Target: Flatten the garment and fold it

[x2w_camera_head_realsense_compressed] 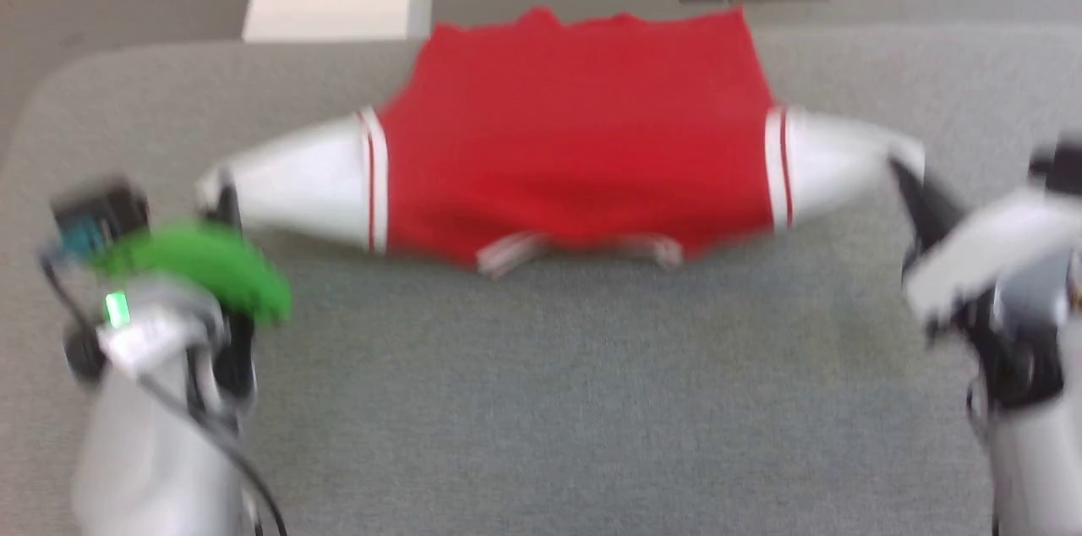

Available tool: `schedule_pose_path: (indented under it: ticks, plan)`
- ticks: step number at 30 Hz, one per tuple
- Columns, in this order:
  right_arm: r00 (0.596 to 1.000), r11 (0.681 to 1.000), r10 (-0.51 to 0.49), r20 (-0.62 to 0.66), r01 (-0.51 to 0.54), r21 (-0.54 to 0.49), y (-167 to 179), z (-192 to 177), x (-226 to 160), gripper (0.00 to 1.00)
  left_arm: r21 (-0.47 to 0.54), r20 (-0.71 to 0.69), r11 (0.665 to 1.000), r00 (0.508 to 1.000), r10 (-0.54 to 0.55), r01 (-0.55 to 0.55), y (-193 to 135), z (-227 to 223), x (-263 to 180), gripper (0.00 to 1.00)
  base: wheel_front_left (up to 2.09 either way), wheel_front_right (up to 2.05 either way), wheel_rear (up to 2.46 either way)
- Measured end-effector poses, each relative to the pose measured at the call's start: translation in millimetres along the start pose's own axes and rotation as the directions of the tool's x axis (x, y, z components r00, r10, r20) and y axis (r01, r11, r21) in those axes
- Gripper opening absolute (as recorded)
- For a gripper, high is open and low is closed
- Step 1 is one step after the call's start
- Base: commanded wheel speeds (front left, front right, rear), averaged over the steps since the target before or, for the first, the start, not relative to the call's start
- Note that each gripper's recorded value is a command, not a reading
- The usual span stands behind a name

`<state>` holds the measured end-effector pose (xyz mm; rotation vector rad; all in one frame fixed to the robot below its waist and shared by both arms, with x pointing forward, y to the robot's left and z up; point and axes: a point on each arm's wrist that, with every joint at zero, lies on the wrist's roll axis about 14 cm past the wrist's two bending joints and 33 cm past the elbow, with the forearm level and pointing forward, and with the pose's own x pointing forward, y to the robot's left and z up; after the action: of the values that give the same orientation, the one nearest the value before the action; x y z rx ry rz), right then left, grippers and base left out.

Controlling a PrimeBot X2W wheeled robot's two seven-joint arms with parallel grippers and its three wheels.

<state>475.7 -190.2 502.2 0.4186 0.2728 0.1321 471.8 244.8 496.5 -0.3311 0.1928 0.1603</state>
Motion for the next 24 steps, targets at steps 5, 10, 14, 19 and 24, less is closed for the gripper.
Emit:
schedule_pose_path:
  ticks: [5, 10, 14, 19, 24]
  plan:
    - [0.997, 0.999, -0.044, -0.058, 0.046, 0.026, -9, -35, -50, 0.0, -0.05, -0.109, 0.995, 0.991, 0.081, -0.087, 30, -41, -61, 0.0, 0.0, 0.0, 0.0]
    - [0.986, 0.996, -0.087, -0.145, 0.081, -0.046, -14, -60, -91, 0.0, -0.091, -0.208, 0.98, 0.966, 0.156, -0.178, 58, -66, -111, 0.0, 0.0, 0.0, 0.0]
    - [0.971, 0.989, -0.114, -0.21, 0.091, -0.117, -15, -68, -111, 0.0, -0.091, -0.293, 0.969, 0.936, 0.193, -0.229, 68, -81, -138, 0.0, 0.0, 0.0, 0.0]
    - [0.923, 0.951, -0.188, -0.337, 0.085, -0.297, -22, -76, -123, 0.0, 0.019, -0.412, 0.98, 0.892, 0.188, -0.198, 62, -104, -154, 0.0, 0.0, 0.0, 0.0]
    - [0.815, 0.903, -0.249, -0.524, 0.0, -0.43, -16, -111, -128, 0.0, 0.061, -0.466, 0.98, 0.863, 0.196, -0.189, 59, -120, -153, 0.0, 0.0, 0.0, 0.0]
